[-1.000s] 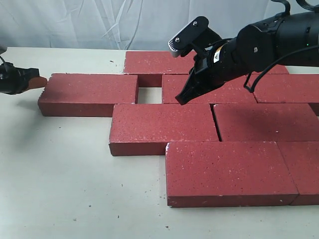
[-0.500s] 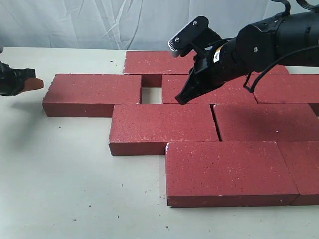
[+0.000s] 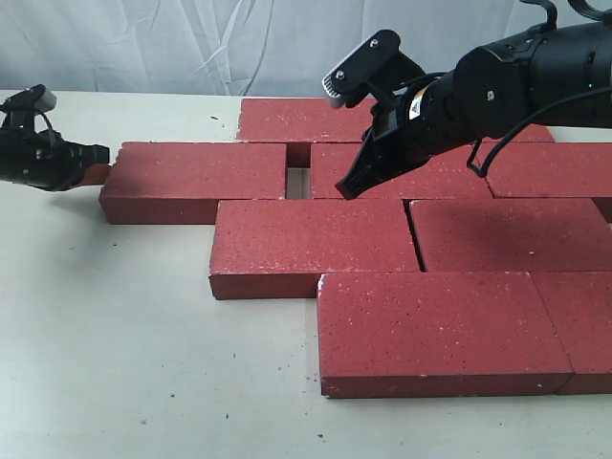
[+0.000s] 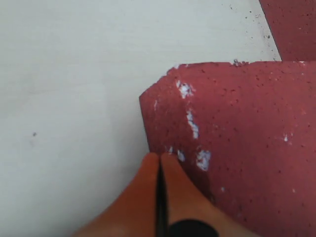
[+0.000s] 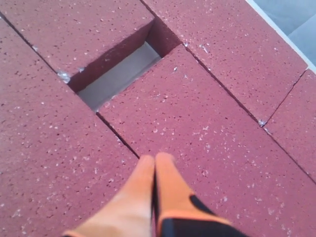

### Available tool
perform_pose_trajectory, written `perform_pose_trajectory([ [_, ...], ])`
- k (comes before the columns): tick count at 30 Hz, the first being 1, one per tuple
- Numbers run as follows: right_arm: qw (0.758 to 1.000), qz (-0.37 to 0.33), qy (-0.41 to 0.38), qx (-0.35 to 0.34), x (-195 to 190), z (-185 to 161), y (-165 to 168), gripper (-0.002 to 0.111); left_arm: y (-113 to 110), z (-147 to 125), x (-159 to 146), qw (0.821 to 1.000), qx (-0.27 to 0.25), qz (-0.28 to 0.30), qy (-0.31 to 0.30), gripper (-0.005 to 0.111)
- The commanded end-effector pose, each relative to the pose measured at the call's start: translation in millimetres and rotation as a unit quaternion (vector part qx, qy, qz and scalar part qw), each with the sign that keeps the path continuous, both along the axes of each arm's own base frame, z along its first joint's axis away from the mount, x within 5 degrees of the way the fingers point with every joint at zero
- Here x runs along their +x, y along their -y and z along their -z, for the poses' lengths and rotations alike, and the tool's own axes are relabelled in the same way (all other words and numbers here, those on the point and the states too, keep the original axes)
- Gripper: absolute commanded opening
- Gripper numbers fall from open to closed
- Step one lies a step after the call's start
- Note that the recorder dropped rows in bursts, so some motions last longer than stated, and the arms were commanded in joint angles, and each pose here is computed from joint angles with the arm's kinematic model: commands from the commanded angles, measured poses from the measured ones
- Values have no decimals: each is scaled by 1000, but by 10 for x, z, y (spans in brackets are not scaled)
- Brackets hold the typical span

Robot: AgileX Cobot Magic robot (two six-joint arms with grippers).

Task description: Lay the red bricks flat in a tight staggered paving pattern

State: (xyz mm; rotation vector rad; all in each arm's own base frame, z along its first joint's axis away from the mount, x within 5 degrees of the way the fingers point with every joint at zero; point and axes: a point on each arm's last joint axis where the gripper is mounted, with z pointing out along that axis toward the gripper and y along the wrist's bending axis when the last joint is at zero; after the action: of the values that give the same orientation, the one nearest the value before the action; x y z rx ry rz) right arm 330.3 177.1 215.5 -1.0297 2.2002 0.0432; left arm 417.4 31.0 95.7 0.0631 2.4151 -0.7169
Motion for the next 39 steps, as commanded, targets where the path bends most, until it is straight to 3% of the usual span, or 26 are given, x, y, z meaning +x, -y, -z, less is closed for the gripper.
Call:
perform_pose_trajectory([
  [1,1000,-1,7,-1,5,-20,22,-1,99,-47,19,1000,8,9,6,0],
  [7,1000,-1,7,-1,5,-20,22,-1,119,-48,19,1000,7,12,6,0],
  [13,1000,-1,7,-1,5,-20,22,-1,323,-46,25,999,9,36,7,0],
  [26,1000,-1,7,-1,5,-20,22,-1,331,-46,26,999,10,36,7,0],
  [33,1000,-1,7,-1,5,-20,22,-1,295,-66,48,999,16,37,12,0],
  [36,1000,0,5,0,3,-18,22,-1,201,-107,41,998,56,37,17,0],
  [39,1000,1,9,3,7,-23,19,-1,44,-192,58,998,65,-22,11,0],
])
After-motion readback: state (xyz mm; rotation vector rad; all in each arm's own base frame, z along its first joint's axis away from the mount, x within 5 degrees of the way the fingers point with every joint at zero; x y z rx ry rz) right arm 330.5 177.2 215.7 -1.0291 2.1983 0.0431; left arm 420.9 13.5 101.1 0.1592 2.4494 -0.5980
